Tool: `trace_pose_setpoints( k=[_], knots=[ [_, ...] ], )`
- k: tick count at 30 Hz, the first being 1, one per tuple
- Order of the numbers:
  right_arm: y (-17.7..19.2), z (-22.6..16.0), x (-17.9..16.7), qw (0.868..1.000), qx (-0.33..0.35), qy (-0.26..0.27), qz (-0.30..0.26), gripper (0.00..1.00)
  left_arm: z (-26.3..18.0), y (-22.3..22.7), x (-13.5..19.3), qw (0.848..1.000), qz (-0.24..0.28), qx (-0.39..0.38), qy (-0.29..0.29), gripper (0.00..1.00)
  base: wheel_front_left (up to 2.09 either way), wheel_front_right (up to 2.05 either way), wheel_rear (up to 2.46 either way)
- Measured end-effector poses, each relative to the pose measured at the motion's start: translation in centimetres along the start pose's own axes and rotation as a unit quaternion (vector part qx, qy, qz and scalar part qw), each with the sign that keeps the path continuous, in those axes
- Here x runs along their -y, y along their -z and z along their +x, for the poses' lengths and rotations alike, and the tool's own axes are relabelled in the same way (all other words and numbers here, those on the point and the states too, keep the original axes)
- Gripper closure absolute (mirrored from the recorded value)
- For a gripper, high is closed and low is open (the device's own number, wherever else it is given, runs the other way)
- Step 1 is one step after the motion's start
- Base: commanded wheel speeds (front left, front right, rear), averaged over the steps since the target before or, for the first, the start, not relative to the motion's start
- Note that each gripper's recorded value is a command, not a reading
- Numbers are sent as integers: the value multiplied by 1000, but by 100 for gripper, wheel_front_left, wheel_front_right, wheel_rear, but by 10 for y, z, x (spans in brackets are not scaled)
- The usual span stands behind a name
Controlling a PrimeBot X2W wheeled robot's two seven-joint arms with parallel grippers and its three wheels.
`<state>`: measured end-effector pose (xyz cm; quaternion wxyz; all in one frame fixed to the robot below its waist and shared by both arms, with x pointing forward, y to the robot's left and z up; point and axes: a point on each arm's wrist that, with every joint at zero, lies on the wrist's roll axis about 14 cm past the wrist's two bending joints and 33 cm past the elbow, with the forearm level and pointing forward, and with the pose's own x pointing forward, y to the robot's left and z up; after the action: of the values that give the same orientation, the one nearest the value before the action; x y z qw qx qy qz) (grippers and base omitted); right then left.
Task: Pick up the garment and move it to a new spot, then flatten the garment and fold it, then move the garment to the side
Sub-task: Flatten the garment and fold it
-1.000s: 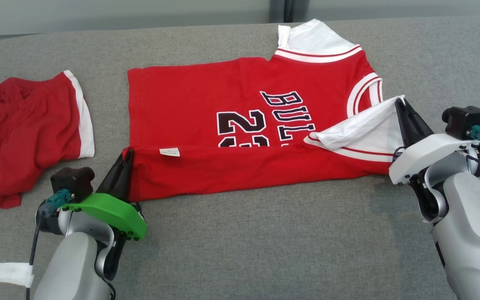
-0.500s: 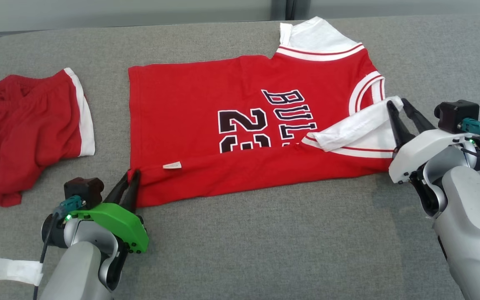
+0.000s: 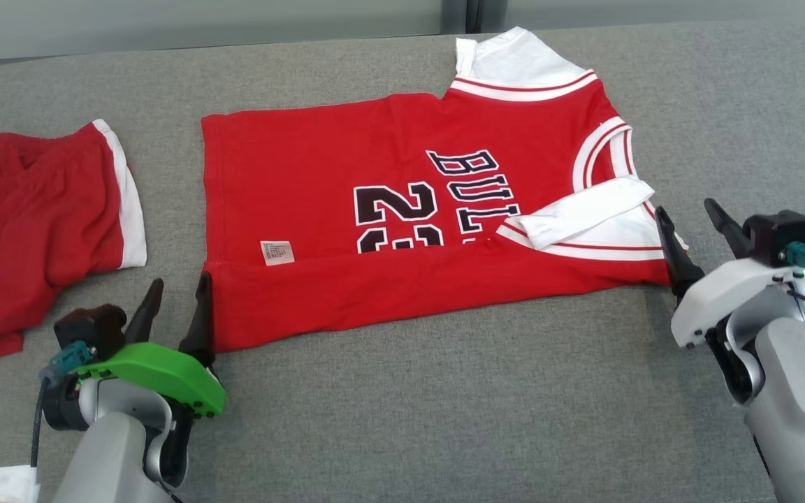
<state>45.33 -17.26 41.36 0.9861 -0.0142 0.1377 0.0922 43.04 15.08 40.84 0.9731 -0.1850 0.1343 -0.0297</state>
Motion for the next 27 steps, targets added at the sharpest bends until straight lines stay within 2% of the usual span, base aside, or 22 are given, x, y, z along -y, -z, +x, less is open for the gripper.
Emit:
trace_pose_setpoints(
  k=[7, 13, 20, 24, 25, 26, 27],
  knots=[
    [42, -22, 5, 998, -55, 8, 0, 0, -17, 51, 7, 996, -18, -90, 6, 0, 0, 0, 0],
    [54, -25, 8, 997, -73, 21, 12, 0, -16, 55, 5, 994, -12, -111, 7, 0, 0, 0, 0],
    [65, -25, -10, 994, -93, 14, 51, 0, -16, 58, 3, 991, -11, -132, 1, 0, 0, 0, 0],
    [68, -25, -17, 992, -100, 11, 75, 0, -16, 58, 3, 990, -29, -138, -1, 0, 0, 0, 0],
    [68, -25, -17, 992, -102, 11, 80, 48, -16, 59, 5, 989, -34, -143, 0, 0, 0, 0, 0],
    [69, -25, -18, 991, -103, 10, 87, 72, -16, 60, 6, 988, -40, -147, 3, 0, 0, 0, 0],
    [69, -25, -18, 990, -103, 12, 94, 100, -16, 61, 8, 987, -47, -152, 4, 16, 0, 0, 0]
  ],
)
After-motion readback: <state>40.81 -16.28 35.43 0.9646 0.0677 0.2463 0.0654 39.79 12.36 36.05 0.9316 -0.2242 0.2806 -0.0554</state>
